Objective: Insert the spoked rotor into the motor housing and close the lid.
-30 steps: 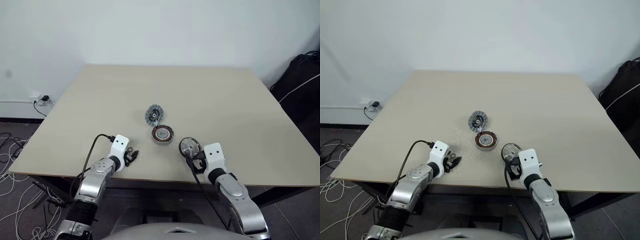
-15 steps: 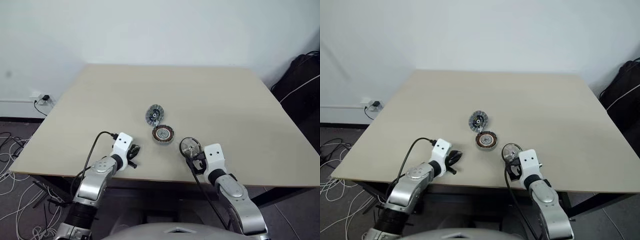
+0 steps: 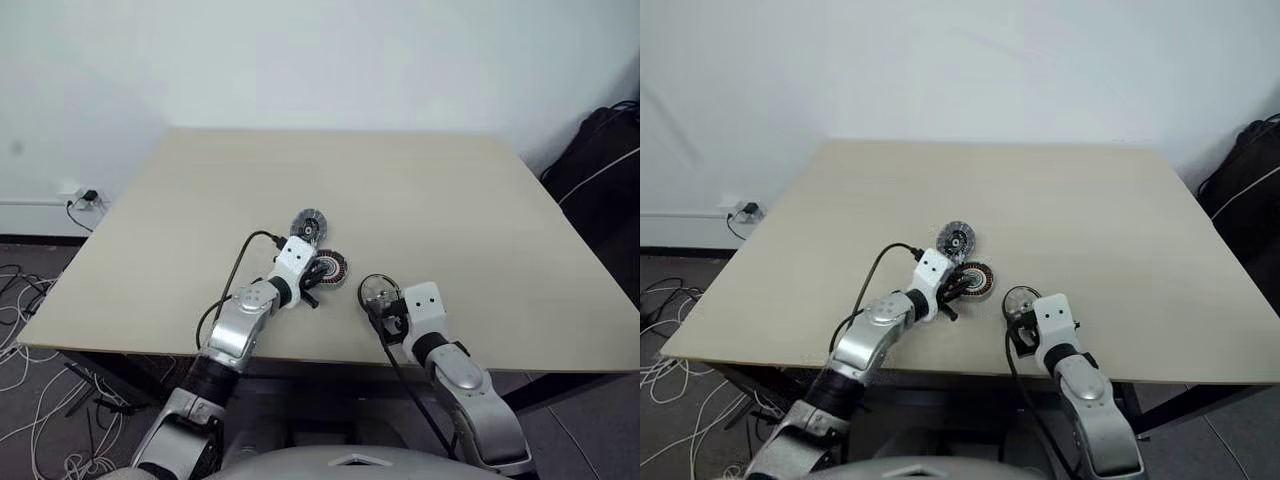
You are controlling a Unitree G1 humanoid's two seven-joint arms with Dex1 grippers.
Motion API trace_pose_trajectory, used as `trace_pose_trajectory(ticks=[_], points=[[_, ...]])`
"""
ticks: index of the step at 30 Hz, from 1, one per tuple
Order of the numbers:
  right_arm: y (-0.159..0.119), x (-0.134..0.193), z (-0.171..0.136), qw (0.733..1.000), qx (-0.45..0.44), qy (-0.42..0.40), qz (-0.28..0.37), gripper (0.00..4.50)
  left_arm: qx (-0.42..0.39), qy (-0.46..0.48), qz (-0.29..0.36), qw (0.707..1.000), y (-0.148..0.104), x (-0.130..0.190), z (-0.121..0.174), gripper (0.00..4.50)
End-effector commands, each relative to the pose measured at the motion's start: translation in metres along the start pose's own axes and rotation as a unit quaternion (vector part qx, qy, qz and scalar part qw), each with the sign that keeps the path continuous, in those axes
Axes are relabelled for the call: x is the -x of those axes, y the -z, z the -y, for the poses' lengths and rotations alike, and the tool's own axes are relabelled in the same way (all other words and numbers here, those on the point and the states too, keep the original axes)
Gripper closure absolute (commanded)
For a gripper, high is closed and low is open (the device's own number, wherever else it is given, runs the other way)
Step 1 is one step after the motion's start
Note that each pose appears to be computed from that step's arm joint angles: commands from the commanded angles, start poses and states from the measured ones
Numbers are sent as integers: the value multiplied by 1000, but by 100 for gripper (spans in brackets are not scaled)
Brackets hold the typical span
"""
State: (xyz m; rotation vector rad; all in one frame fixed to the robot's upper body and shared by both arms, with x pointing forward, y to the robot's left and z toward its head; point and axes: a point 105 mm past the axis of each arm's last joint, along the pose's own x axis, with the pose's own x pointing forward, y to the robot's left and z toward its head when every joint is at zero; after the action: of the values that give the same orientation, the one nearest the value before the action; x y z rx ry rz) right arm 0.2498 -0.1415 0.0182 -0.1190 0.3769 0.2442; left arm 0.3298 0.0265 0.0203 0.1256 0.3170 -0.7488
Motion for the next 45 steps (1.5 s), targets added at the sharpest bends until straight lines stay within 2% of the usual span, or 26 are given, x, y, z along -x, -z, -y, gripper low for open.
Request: trace_pose_trajectory(ticks=[1,15,22,27,30,37,40,41,45], points=[[-13,0,0,1000,3,8,28,0,-15,-4,21,1000,-13,-11,-4,381],[-15,2,-5,999,-7,13,36,0,-10,-28,-16,999,-3,-39,-10,381],[-13,3,-5,999,-9,15,35,0,-12,-25,-5,1000,-5,-34,-10,159],[-14,2,-7,999,-9,9,35,0,-10,7,40,999,-18,-17,0,159],[-14,0,-9,999,-9,5,35,0,-2,7,61,998,-23,-1,-2,223],[-17,-8,-15,999,-8,-14,35,0,-15,-60,64,996,-8,40,-24,449],[-21,-12,-19,999,-5,-24,36,0,-20,-75,63,995,2,53,-27,449],[-23,-15,-21,999,-3,-29,37,41,-21,-73,65,995,6,59,-26,450],[-36,-32,-29,998,9,-50,41,151,-11,-82,66,994,20,77,-21,450]])
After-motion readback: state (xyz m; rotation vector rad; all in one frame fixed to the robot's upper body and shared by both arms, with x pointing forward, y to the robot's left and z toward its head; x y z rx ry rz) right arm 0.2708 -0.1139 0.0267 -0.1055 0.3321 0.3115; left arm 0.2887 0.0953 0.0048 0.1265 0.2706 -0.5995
